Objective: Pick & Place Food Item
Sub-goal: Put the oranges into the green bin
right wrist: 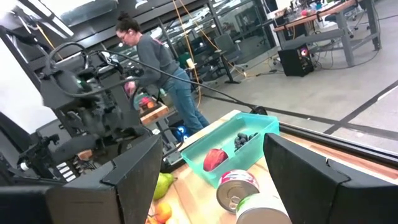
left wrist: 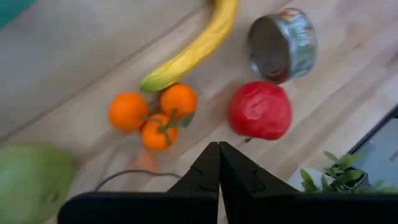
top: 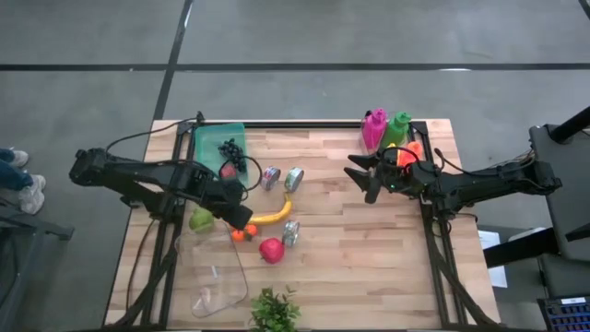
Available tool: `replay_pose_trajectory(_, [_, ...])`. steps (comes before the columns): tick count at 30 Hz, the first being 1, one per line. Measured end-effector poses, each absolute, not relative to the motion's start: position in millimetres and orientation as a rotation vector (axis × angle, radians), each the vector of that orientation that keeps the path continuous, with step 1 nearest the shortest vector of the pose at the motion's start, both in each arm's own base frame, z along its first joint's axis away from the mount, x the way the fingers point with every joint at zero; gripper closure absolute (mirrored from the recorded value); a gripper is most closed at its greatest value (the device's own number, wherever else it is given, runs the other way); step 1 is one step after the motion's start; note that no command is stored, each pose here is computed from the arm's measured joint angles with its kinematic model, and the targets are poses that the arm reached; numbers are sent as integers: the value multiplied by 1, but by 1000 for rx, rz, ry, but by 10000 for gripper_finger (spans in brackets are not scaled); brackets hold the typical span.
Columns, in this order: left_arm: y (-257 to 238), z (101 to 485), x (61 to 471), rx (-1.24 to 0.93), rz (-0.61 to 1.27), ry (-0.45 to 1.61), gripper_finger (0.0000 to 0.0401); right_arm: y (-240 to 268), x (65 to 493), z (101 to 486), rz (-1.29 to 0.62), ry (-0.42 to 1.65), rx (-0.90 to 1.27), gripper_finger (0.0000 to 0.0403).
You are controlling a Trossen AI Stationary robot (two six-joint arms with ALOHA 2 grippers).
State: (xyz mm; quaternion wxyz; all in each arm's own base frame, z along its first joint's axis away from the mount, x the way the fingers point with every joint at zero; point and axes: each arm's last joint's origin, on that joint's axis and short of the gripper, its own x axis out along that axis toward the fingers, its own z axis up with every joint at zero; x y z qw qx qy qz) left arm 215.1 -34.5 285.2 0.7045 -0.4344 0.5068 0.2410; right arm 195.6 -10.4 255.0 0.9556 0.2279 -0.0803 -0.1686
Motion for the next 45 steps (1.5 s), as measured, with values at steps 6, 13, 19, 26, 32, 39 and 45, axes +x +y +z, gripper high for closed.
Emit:
replay_pose_trajectory(6, [-31, 284, 213, -977, 546, 1157, 380, -10, 196, 255, -342, -163, 463, 126])
replay_pose_trajectory(13, [-28, 286, 218, -962, 514, 1107, 267, -10, 196, 255, -342, -163, 463, 126])
replay_pose_trajectory(19, [-30, 274, 233, -984, 410, 1210, 183, -10, 196, 255, -342, -164, 463, 126])
replay_pose_trajectory(26, [-21, 271, 254, -821, 371, 1347, 176, -10, 196, 255, -342, -163, 463, 126])
replay_pose_trajectory(32, [-7, 253, 271, -759, 386, 1463, 177, -10, 196, 255, -342, -163, 463, 126])
replay_pose_trajectory(39, [-1, 225, 285, -812, 418, 1584, 178, -10, 196, 255, -342, -163, 463, 126])
replay_pose_trajectory(45, [2, 224, 285, -838, 455, 1591, 178, -10, 196, 255, -342, -163, 463, 126])
